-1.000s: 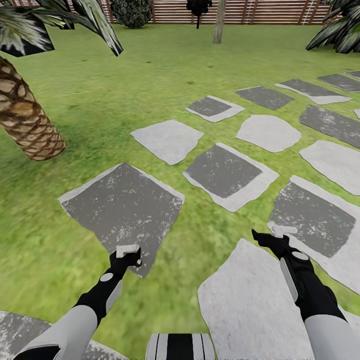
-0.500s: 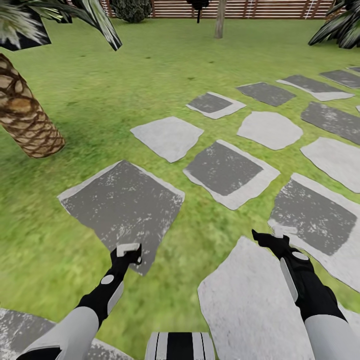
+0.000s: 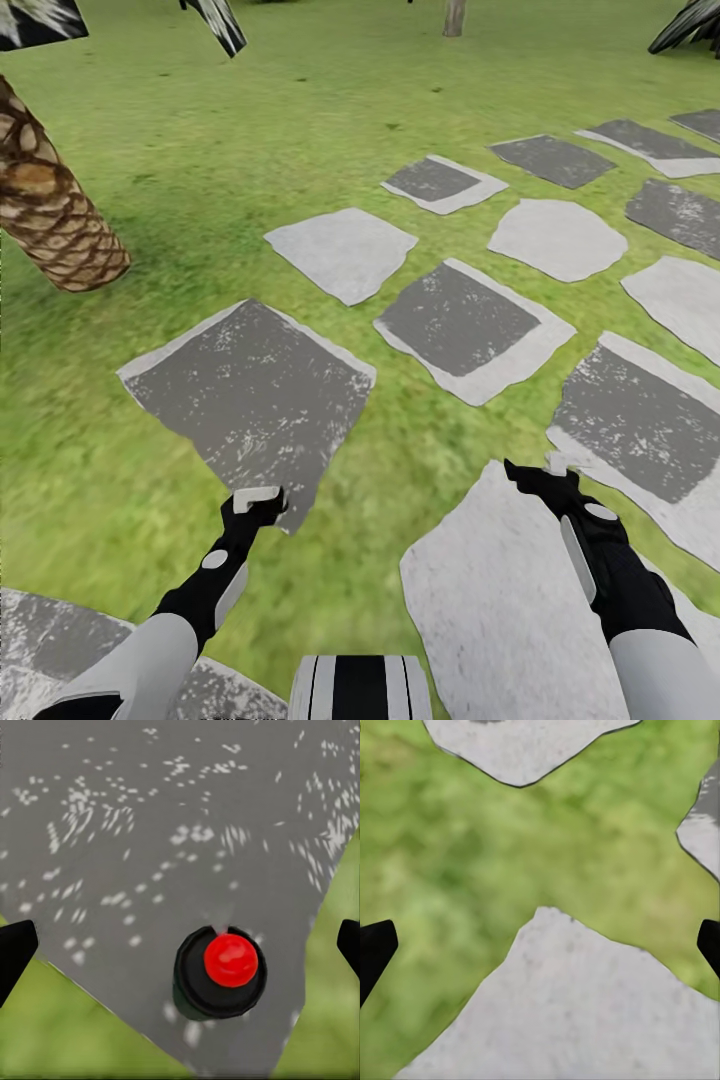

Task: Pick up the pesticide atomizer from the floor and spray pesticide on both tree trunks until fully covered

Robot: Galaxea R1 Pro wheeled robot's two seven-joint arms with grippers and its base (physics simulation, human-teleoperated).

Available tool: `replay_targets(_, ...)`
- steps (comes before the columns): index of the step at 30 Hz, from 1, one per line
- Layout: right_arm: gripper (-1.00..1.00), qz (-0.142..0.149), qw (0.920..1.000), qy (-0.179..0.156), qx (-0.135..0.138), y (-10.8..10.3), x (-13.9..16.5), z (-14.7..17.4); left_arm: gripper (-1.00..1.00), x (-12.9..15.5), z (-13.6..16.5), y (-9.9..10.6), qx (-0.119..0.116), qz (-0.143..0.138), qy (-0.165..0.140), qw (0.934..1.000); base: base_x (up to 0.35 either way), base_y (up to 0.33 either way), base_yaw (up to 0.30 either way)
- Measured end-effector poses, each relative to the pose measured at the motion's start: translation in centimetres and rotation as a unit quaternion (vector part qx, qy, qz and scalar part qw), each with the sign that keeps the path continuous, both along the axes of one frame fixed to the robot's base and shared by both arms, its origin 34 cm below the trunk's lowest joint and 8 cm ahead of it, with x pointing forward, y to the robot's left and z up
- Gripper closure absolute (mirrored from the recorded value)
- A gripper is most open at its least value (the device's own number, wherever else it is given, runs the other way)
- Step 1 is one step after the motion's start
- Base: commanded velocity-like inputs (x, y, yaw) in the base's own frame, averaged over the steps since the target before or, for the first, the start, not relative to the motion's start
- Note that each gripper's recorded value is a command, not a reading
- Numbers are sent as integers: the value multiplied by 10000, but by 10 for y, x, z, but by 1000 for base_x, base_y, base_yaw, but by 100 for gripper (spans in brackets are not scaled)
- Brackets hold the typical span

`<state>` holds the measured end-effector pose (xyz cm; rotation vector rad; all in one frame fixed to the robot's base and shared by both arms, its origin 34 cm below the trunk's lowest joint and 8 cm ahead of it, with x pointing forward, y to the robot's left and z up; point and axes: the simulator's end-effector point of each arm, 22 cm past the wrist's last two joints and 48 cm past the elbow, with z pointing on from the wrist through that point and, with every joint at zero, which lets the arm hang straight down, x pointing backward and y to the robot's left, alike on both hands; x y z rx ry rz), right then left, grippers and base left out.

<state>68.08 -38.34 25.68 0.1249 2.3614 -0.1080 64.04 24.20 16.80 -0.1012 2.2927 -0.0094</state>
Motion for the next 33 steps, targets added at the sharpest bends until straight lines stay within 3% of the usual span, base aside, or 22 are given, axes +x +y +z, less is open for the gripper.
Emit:
replay_targets(7,-100,-4,10000,26,-6,-1,-1,-3,-100,-2,-3,-2,-8,-4,32,10000,-37,-65,38)
replay_targets(19,-100,-2,10000,23,-6,-1,-1,-3,-100,-2,-3,-11,-77,-11,28,10000,-63,-203,228)
replay_targets(33,-100,-2,10000,80,-7,-1,-4,-10,-100,-6,-10,-12,-82,-12,89,9999,0,-8,17)
